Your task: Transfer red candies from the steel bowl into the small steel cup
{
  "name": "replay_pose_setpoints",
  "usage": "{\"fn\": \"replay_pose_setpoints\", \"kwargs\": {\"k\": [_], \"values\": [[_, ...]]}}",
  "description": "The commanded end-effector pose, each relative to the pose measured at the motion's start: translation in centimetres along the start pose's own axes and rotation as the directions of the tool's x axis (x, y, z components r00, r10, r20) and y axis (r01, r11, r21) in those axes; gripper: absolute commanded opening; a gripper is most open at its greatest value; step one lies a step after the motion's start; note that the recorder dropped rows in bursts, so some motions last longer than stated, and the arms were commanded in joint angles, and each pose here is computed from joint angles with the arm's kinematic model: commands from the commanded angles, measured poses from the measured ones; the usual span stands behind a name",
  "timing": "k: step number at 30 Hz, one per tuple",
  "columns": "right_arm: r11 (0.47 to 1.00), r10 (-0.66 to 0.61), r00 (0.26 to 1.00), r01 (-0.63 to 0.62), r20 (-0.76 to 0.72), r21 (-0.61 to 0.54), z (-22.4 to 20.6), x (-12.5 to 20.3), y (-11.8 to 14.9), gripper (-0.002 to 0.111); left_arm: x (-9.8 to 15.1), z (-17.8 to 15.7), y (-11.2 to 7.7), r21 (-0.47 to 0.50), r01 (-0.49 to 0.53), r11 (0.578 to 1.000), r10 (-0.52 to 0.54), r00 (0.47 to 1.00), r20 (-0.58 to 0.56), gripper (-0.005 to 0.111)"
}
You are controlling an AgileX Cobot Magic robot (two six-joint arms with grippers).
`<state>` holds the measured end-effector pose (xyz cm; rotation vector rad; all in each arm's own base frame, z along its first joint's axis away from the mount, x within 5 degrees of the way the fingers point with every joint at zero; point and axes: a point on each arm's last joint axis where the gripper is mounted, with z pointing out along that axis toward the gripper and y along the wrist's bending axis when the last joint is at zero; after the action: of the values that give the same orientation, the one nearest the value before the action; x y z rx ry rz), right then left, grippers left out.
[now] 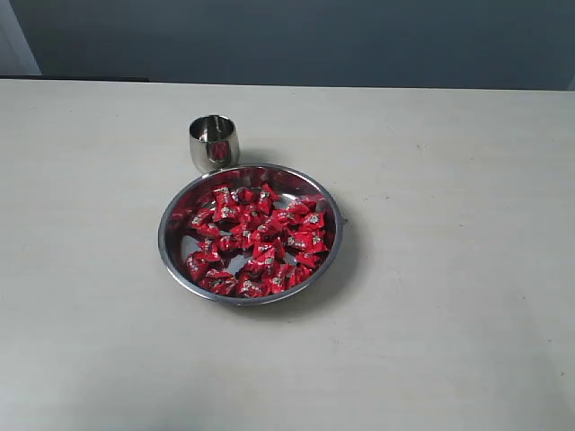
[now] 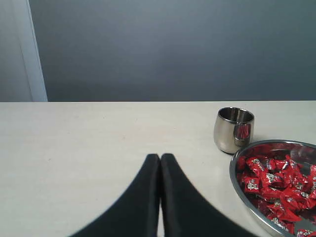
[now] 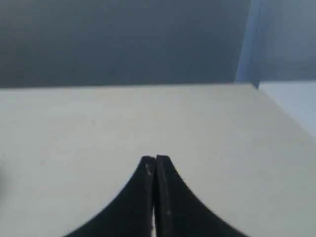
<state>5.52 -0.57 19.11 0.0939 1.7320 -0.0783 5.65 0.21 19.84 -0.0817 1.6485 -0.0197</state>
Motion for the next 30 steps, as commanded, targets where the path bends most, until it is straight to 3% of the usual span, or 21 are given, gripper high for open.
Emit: {"fn": "replay_pose_setpoints", "kwargs": {"k": [1, 9, 12, 14, 16, 18, 20, 24, 27, 30], "values": [[1.0, 0.007, 0.962, -0.009, 0.273, 0.006, -0.4, -2.4, -0.1, -0.001, -0.1, 0.0, 0.0, -0.001, 0.004, 1.0, -0.004, 1.0, 0.01, 0.0], [1.0, 0.014, 0.825, -0.024, 0.564, 0.009, -1.6, -5.1, -0.2, -0.001, -0.1, 0.0, 0.0, -0.001, 0.004, 1.0, -0.004, 1.0, 0.01, 0.0], [0.975, 0.217, 0.755, -0.192, 0.618, -0.109, -2.0, -5.6, -0.3, -0.001, -0.1, 0.0, 0.0, -0.001, 0.004, 1.0, -0.004, 1.0, 0.01, 0.0], [0.895, 0.443, 0.68, -0.367, 0.584, -0.252, -2.1, -5.7, -0.4, -0.001, -0.1, 0.0, 0.0, -0.001, 0.004, 1.0, -0.004, 1.0, 0.01, 0.0], [0.777, 0.628, 0.588, -0.51, 0.51, -0.369, -2.0, -5.7, -0.4, -0.001, -0.1, 0.0, 0.0, -0.001, 0.004, 1.0, -0.004, 1.0, 0.01, 0.0], [0.668, 0.743, 0.523, -0.607, 0.417, -0.429, -1.8, -5.4, -0.3, -0.001, -0.1, 0.0, 0.0, -0.001, 0.004, 1.0, -0.004, 1.0, 0.01, 0.0], [0.625, 0.781, 0.521, -0.651, 0.346, -0.431, -1.5, -5.0, 0.0, -0.001, -0.1, 0.0, 0.0, -0.001, 0.004, 1.0, -0.004, 1.0, 0.01, 0.0], [0.683, 0.727, 0.621, -0.613, 0.291, -0.398, -1.2, -4.4, 0.6, -0.001, -0.1, 0.0, 0.0, -0.001, 0.004, 1.0, -0.004, 1.0, 0.01, 0.0], [0.781, 0.602, 0.708, -0.425, 0.369, -0.457, -1.8, -5.2, 1.5, -0.001, -0.1, 0.0, 0.0, -0.001, 0.004, 1.0, -0.004, 1.0, 0.01, 0.0], [0.869, 0.459, 0.8, -0.314, 0.385, -0.383, -1.7, -7.2, 1.7, -0.001, -0.1, 0.0, 0.0, -0.001, 0.004, 1.0, -0.004, 1.0, 0.01, 0.0]]}}
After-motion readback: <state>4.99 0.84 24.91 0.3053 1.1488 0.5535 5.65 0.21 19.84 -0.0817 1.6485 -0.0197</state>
